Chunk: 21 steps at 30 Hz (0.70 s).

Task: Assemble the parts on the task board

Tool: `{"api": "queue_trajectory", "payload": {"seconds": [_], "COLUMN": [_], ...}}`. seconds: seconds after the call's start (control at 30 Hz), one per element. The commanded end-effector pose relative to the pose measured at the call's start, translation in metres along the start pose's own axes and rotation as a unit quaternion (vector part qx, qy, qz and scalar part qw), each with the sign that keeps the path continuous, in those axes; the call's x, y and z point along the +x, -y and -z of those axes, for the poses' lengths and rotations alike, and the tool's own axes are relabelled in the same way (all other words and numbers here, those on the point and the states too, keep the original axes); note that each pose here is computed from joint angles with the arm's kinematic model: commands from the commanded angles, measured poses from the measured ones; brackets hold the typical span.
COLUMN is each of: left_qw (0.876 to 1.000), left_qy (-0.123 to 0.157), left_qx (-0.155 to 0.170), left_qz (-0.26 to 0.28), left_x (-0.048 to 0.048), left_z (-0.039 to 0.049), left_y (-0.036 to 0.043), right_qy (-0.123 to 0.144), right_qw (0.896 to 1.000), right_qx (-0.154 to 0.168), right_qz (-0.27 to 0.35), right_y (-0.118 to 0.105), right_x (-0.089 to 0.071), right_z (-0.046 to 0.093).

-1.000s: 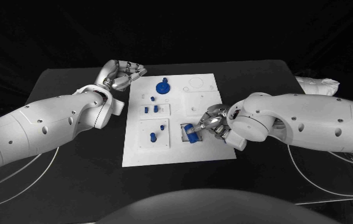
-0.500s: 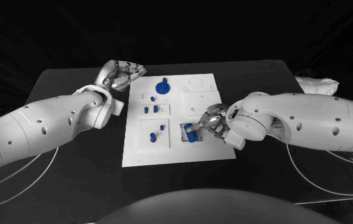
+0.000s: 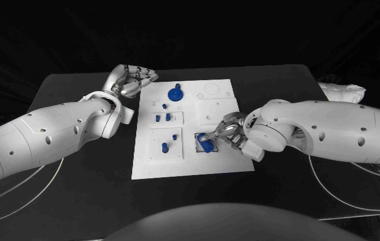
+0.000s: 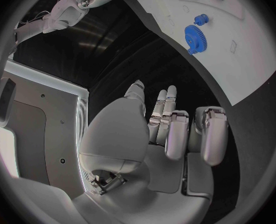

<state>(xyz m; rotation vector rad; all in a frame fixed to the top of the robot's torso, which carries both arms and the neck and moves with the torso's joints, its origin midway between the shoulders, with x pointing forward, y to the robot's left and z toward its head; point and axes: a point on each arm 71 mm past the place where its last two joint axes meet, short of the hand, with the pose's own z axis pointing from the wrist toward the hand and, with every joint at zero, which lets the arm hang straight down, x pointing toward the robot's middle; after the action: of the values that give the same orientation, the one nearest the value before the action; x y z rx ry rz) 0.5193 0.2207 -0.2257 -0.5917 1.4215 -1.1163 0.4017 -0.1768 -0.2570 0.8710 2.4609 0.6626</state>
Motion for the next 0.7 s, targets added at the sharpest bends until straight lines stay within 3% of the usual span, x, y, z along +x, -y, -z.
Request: {"api": "queue_trajectory", "payload": {"seconds": [0.03,0.7], "left_qw": [1.000,1.000], "left_qy": [-0.008,-0.010], "left_qx": [0.004,0.004], "left_qz": [0.003,0.004], "left_x": [0.0024,0.0029], "left_z": [-0.0003,-0.0006], "left_y": [0.0014,0.0015], "right_qy": [-0.004,0.003], "right_qw": [1.000,1.000], "right_qx": [-0.001,-0.001], "right_qz": [0.007,0.017], "right_y": [-0.0007,0.0000], "right_x": [0.0026,0.0026], "right_z": [-0.0004,0.0014]}}
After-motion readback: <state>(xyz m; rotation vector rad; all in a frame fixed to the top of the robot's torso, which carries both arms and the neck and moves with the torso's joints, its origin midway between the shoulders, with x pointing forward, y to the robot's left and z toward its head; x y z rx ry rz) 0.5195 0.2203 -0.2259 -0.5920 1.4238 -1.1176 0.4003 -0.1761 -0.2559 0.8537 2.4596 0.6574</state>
